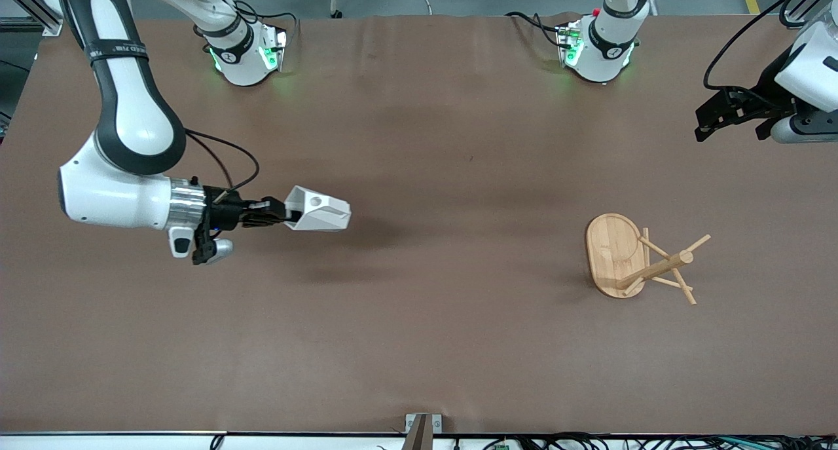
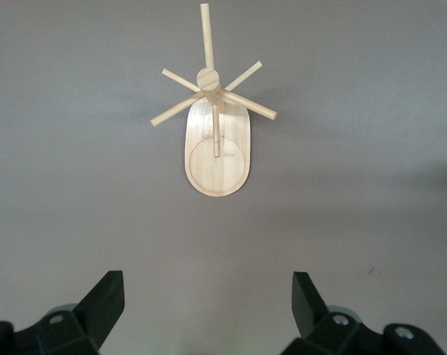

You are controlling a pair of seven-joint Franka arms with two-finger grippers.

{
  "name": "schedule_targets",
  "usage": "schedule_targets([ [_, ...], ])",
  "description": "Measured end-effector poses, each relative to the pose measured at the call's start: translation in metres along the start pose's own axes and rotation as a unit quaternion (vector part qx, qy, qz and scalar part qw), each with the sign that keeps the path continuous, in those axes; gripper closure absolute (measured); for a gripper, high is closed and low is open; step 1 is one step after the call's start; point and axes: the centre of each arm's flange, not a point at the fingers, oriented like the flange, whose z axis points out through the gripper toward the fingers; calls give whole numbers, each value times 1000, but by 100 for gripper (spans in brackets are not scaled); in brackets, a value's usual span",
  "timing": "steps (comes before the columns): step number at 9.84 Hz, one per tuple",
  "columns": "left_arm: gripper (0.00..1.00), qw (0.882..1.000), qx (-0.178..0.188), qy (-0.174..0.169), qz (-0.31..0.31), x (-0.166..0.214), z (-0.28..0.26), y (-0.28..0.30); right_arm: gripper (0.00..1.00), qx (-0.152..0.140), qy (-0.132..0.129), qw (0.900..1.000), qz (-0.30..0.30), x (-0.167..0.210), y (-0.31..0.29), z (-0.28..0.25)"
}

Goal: Hang cup on rack
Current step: 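Lift the white cup with the right gripper toward the table middle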

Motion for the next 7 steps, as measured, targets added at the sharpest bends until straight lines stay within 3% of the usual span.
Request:
schedule_targets([
  [4, 0, 997, -6, 10, 76, -1, -6, 61, 96, 112, 7, 993, 29, -6, -42, 35],
  [6, 0, 986, -9, 16, 164, -11, -12, 98, 96, 162, 4, 986, 42, -13, -66, 57],
  [7, 0, 975, -11, 16, 219, -17, -12, 118, 96, 180, 3, 983, 48, -16, -75, 65],
])
